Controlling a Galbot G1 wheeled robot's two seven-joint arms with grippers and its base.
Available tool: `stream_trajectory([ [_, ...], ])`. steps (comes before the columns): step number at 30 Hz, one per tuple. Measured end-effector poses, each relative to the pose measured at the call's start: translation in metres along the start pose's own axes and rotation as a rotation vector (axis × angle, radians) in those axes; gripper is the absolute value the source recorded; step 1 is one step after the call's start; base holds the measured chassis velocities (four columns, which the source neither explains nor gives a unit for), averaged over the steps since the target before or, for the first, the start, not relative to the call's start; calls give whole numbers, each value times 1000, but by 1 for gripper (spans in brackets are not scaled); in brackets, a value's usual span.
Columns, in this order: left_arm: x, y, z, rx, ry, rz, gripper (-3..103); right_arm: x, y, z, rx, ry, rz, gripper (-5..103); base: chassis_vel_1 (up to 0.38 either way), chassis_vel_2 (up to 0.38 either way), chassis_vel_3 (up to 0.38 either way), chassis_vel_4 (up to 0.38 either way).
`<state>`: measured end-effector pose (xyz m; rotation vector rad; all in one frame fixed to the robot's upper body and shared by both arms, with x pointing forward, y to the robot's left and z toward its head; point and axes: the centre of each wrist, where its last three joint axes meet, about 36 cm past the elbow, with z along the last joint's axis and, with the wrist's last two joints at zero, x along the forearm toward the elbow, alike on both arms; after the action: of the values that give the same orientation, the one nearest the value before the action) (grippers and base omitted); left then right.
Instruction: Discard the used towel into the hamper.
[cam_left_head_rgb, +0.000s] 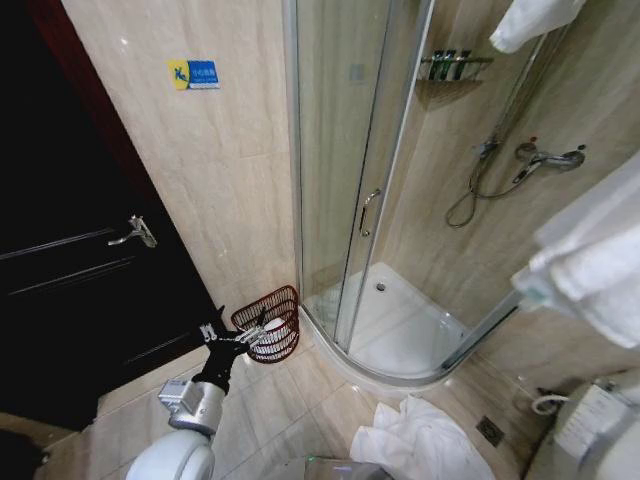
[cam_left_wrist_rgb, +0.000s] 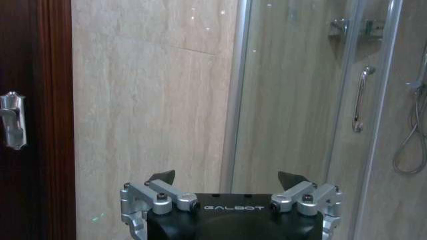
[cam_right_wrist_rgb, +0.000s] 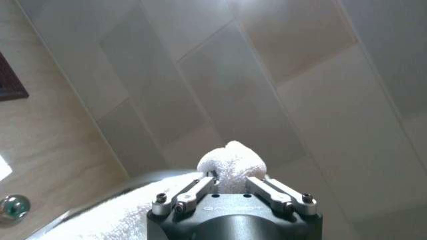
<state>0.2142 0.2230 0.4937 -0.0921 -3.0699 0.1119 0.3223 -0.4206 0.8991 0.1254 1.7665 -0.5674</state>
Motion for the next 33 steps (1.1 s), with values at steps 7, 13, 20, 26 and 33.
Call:
stream_trajectory([
  [7, 0, 0, 0, 0, 0, 0, 100, 42, 14, 53, -50, 148, 51, 8, 0, 0, 0, 0],
  [13, 0, 0, 0, 0, 0, 0, 100, 96, 40, 93, -83, 272, 76, 8, 0, 0, 0, 0],
  [20, 0, 0, 0, 0, 0, 0, 100, 141, 75, 105, -120, 366, 53, 8, 0, 0, 0, 0],
  [26, 0, 0, 0, 0, 0, 0, 100, 173, 99, 105, -147, 420, 35, 8, 0, 0, 0, 0],
  [33, 0, 0, 0, 0, 0, 0, 100, 211, 123, 94, -172, 454, 25, 8, 0, 0, 0, 0],
])
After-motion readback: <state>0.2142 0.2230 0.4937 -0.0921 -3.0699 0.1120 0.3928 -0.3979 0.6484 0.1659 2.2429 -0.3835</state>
